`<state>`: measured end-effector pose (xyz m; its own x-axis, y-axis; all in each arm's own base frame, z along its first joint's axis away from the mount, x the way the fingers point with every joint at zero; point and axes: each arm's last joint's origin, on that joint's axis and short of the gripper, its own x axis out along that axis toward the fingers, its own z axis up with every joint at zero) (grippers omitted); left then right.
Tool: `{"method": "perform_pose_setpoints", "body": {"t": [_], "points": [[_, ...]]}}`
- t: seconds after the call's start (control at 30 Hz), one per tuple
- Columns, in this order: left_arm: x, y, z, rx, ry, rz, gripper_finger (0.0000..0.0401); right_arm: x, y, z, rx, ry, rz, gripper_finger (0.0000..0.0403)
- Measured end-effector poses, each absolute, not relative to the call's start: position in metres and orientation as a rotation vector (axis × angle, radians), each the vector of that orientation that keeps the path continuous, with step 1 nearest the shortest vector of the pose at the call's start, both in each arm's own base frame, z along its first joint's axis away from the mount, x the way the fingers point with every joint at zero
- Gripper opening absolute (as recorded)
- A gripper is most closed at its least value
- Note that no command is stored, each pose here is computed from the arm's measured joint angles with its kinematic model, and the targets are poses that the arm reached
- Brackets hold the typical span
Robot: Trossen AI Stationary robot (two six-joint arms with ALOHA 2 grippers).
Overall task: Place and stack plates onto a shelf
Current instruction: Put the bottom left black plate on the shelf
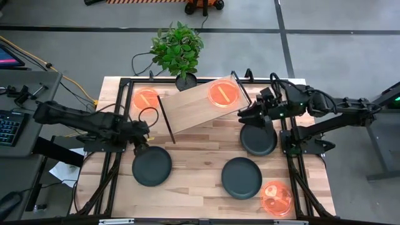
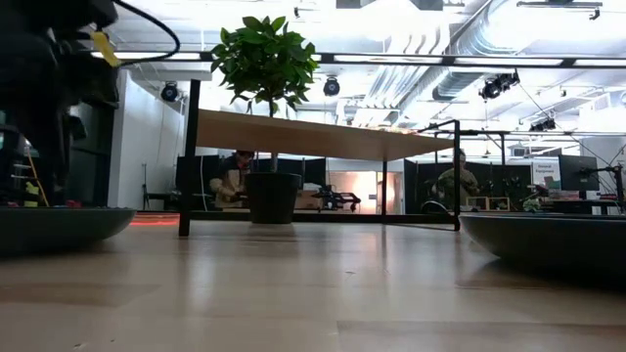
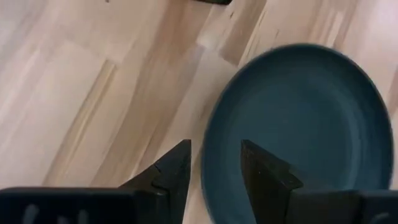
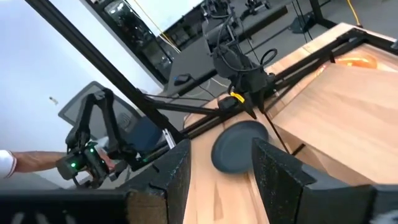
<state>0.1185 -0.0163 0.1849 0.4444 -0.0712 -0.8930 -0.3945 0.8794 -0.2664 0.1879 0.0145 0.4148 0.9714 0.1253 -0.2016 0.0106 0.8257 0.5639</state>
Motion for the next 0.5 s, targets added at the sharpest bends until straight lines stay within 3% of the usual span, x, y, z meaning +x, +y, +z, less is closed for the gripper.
{"method": "perform_pose_setpoints", "body": {"t": [0.5], "points": [[0.140,-0.018,0.160,-0.334,1.093,0.185,0.0124,0.186,0.013,0.407,0.552,0.297,-0.014,0.0151]]}}
